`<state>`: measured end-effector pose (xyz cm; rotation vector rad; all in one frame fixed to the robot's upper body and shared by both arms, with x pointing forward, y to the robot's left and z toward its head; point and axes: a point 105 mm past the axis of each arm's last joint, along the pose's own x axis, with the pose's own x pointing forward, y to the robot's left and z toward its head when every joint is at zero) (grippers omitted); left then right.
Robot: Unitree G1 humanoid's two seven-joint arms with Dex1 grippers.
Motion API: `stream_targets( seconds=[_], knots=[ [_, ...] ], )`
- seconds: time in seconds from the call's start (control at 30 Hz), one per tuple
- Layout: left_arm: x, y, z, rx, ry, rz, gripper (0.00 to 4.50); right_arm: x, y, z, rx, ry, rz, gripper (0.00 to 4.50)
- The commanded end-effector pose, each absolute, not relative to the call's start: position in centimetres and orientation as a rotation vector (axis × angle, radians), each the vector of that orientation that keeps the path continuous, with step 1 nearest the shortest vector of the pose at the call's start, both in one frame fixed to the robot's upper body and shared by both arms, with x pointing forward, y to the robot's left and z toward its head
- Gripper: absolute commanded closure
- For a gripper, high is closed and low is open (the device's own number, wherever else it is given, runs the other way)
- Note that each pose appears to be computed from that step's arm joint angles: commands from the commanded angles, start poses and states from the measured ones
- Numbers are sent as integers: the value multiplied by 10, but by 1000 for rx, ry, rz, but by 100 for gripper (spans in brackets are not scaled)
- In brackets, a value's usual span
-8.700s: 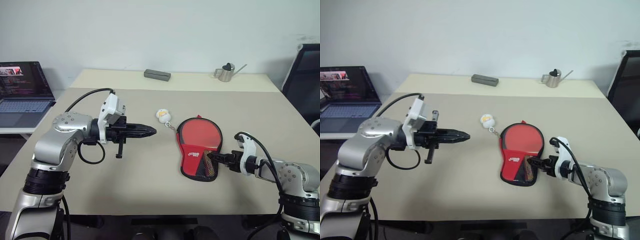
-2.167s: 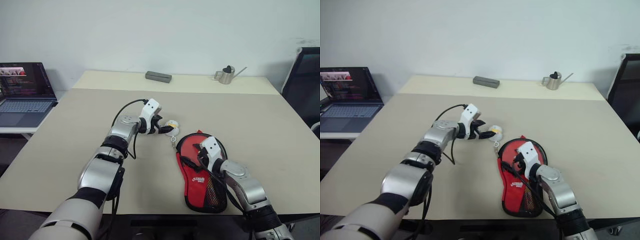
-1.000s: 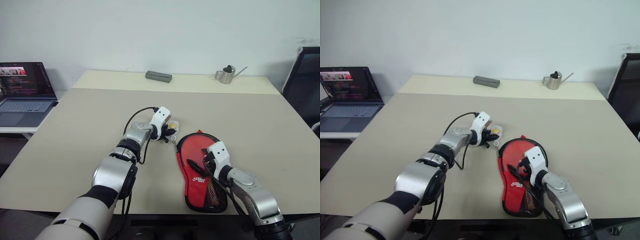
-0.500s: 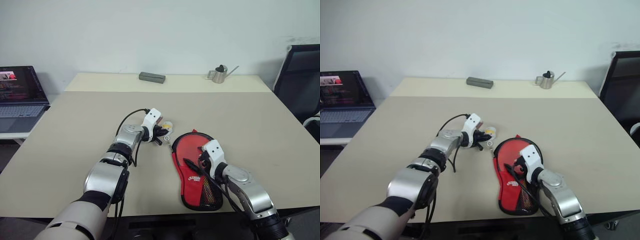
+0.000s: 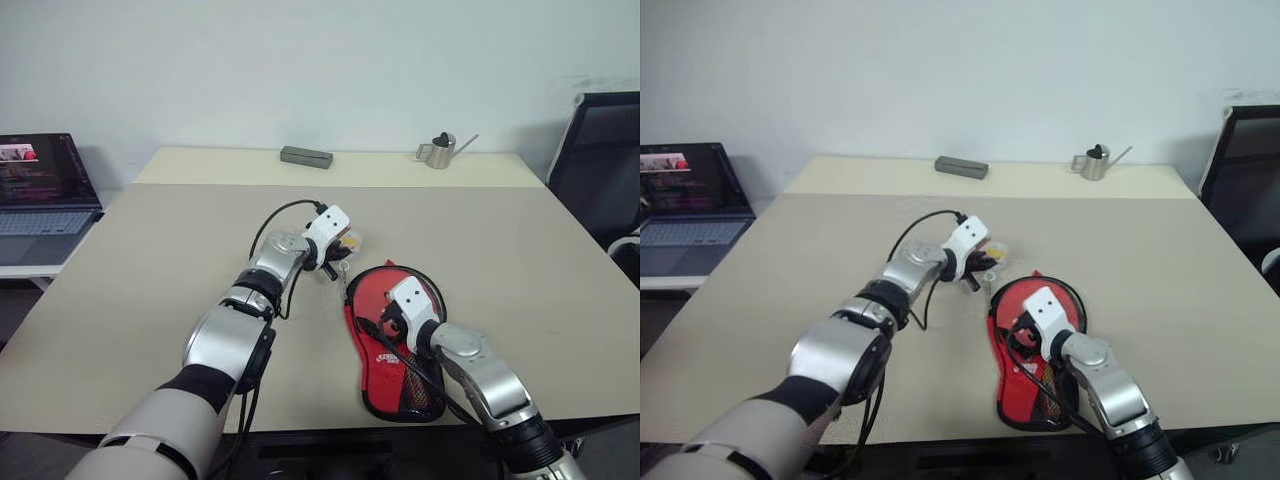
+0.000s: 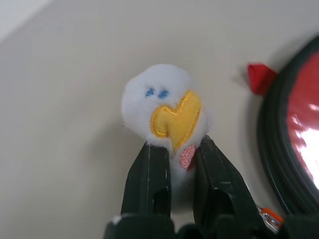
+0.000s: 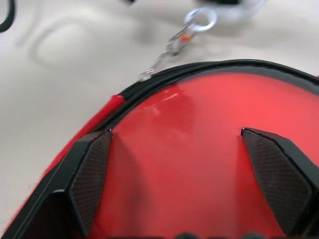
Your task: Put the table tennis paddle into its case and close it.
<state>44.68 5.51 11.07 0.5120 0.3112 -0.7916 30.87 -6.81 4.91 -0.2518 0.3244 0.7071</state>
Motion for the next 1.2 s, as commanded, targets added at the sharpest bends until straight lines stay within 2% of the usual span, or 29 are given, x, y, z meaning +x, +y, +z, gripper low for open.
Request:
stream_targets(
  seconds=[0.03, 0.4, 0.87, 1.2],
  knots=[
    [455, 52, 132, 570, 234, -753, 425, 281, -77, -9, -266, 593, 708, 0],
    [456, 42, 122, 703, 191, -690, 425, 263, -88, -7, -249, 649, 720, 0],
    [464, 28, 145, 796, 67, -571, 425, 247, -98, -3, -243, 672, 690, 0],
    [456, -2, 142, 876, 16, -618, 425, 242, -100, -3, -232, 676, 669, 0]
  ],
)
